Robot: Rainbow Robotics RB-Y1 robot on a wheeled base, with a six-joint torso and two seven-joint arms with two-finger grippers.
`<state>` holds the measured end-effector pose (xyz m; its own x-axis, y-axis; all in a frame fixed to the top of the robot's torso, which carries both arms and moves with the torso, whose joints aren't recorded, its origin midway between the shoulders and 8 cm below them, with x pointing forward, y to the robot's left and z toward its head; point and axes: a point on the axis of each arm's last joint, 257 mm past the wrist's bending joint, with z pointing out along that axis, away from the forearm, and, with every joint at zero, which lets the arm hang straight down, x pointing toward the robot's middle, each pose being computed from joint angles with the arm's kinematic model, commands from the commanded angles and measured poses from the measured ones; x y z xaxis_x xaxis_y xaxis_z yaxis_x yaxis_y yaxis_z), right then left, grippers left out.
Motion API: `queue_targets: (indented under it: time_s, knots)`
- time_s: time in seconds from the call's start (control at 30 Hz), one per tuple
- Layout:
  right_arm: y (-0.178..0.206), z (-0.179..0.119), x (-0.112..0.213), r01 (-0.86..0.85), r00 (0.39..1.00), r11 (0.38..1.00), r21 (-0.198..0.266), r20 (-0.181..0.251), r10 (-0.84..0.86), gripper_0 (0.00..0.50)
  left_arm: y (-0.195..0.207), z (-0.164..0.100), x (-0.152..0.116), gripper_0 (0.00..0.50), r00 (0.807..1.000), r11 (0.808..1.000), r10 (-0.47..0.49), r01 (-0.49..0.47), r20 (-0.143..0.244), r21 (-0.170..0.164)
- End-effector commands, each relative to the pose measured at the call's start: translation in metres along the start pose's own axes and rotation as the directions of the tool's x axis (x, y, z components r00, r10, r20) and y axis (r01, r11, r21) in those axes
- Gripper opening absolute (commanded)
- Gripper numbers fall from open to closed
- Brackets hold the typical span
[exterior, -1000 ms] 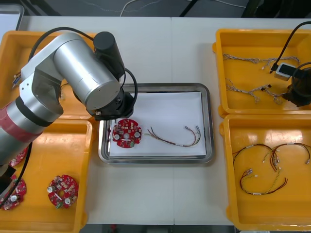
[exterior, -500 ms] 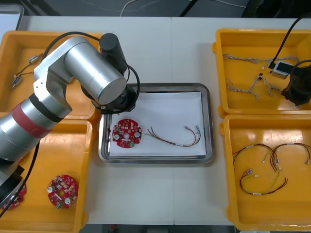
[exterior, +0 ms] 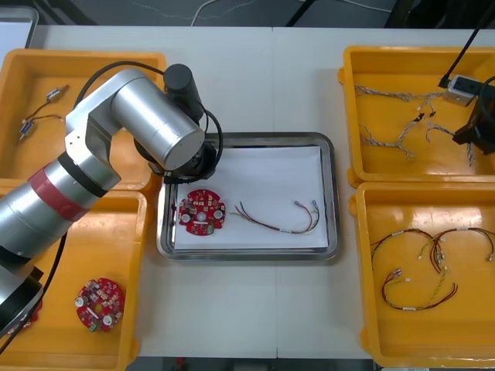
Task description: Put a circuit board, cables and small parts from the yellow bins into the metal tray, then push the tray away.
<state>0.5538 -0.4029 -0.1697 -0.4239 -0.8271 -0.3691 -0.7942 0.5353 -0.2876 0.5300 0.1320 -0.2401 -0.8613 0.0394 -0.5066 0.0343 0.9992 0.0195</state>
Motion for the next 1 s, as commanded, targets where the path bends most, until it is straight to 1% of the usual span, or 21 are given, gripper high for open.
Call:
queue_targets:
  time_s: [0.03, 0.07, 0.13, 0.23, 0.27, 0.3, 0.33, 0.37, 0.4, 0.47, 0.57, 0.63, 0.67, 0.77, 0.9, 0.97, 1.0]
  knots:
    - [-0.030, -0.061, -0.013, 0.014, 0.998, 0.998, 0.068, 0.055, -0.017, 0.000, -0.026, -0.012, -0.017, 0.000, 0.992, 0.993, 0.113, -0.114, 0.051, 0.021]
    - [-0.029, -0.067, -0.013, 0.016, 0.998, 0.998, 0.068, 0.056, -0.020, 0.000, -0.026, -0.012, -0.017, 0.000, 0.992, 0.993, 0.114, -0.116, 0.050, 0.022]
    - [-0.029, -0.074, -0.011, 0.025, 0.999, 0.997, 0.070, 0.042, -0.028, 0.000, -0.026, -0.012, -0.017, 0.000, 0.992, 0.993, 0.113, -0.115, 0.051, 0.023]
    - [-0.028, -0.086, -0.010, 0.059, 0.998, 0.995, 0.082, 0.003, -0.060, 0.000, -0.027, -0.012, -0.017, 0.005, 0.993, 0.993, 0.110, -0.111, 0.049, 0.025]
    - [-0.028, -0.091, -0.009, 0.075, 0.997, 0.993, 0.090, -0.015, -0.074, 0.000, -0.026, -0.012, -0.017, 0.097, 0.993, 0.993, 0.111, -0.112, 0.049, 0.023]
    - [-0.028, -0.097, -0.008, 0.090, 0.996, 0.991, 0.098, -0.034, -0.088, 0.000, -0.027, -0.012, -0.017, 0.222, 0.993, 0.993, 0.110, -0.112, 0.048, 0.026]
    - [-0.027, -0.098, -0.007, 0.097, 0.995, 0.990, 0.098, -0.042, -0.094, 0.000, -0.026, -0.012, -0.017, 0.273, 0.993, 0.994, 0.108, -0.109, 0.048, 0.025]
    - [-0.026, -0.102, -0.006, 0.111, 0.993, 0.988, 0.105, -0.056, -0.106, 0.000, -0.026, -0.012, -0.017, 0.352, 0.993, 0.994, 0.108, -0.109, 0.048, 0.025]
    - [-0.023, -0.106, -0.006, 0.123, 0.991, 0.987, 0.107, -0.065, -0.116, 0.000, -0.028, -0.013, -0.017, 0.400, 0.993, 0.994, 0.108, -0.109, 0.049, 0.028]
    - [-0.019, -0.109, -0.006, 0.136, 0.989, 0.985, 0.108, -0.067, -0.130, 0.000, -0.029, -0.014, -0.017, 0.426, 0.993, 0.994, 0.108, -0.109, 0.052, 0.031]
    - [-0.012, -0.113, -0.005, 0.152, 0.987, 0.982, 0.109, -0.074, -0.145, 0.000, -0.030, -0.018, -0.020, 0.431, 0.993, 0.994, 0.102, -0.104, 0.056, 0.040]
    - [-0.004, -0.117, -0.007, 0.144, 0.988, 0.983, 0.115, -0.072, -0.136, 0.000, -0.033, -0.026, -0.021, 0.428, 0.995, 0.994, 0.087, -0.090, 0.045, 0.067]
    - [-0.002, -0.119, -0.008, 0.140, 0.989, 0.983, 0.119, -0.071, -0.133, 0.000, -0.035, -0.028, -0.020, 0.430, 0.995, 0.993, 0.086, -0.089, 0.041, 0.073]
    - [0.009, -0.125, -0.014, 0.132, 0.990, 0.983, 0.130, -0.070, -0.124, 0.000, -0.036, -0.044, -0.021, 0.431, 0.996, 0.993, 0.085, -0.087, 0.030, 0.082]
    - [0.028, -0.130, -0.023, 0.125, 0.990, 0.983, 0.134, -0.077, -0.116, 0.000, -0.036, -0.070, -0.020, 0.428, 0.997, 0.991, 0.078, -0.076, -0.010, 0.109]
    - [0.038, -0.129, -0.028, 0.126, 0.991, 0.984, 0.122, -0.065, -0.119, 0.000, -0.035, -0.083, -0.021, 0.430, 0.997, 0.990, 0.077, -0.075, -0.016, 0.119]
    - [0.044, -0.129, -0.034, 0.126, 0.991, 0.985, 0.116, -0.050, -0.121, 0.000, -0.032, -0.091, -0.023, 0.430, 0.997, 0.990, 0.076, -0.074, -0.013, 0.121]
